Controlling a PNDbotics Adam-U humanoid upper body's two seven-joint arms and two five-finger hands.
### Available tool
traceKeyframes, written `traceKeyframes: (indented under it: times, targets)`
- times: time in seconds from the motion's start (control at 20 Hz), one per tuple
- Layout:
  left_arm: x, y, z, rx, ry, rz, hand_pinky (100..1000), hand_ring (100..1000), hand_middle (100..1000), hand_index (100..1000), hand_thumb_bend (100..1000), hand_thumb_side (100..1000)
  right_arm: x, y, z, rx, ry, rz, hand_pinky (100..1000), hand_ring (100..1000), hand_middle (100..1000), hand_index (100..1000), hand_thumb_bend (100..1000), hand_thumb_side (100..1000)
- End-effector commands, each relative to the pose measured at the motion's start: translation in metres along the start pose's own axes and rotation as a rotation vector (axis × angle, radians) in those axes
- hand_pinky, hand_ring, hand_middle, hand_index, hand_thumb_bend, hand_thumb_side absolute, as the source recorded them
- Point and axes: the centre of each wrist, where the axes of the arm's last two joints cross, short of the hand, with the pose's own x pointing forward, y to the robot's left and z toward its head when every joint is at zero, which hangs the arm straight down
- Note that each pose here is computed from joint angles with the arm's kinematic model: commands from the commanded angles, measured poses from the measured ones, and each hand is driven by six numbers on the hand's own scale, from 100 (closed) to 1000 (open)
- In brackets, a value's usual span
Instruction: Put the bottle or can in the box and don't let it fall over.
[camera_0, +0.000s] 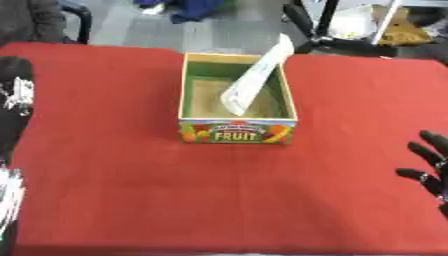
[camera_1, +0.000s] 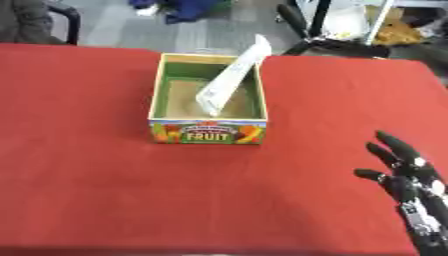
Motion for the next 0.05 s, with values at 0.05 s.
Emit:
traceKeyframes:
  times: [0.05]
  targets:
    - [0.0039,0.0024,-0.003,0.003,-0.016,-0.005,697,606,525,738,356,626,0.005,-0.002,-0.0039,0.007,-0.022,0.011,787,1000,1000,974,100,548]
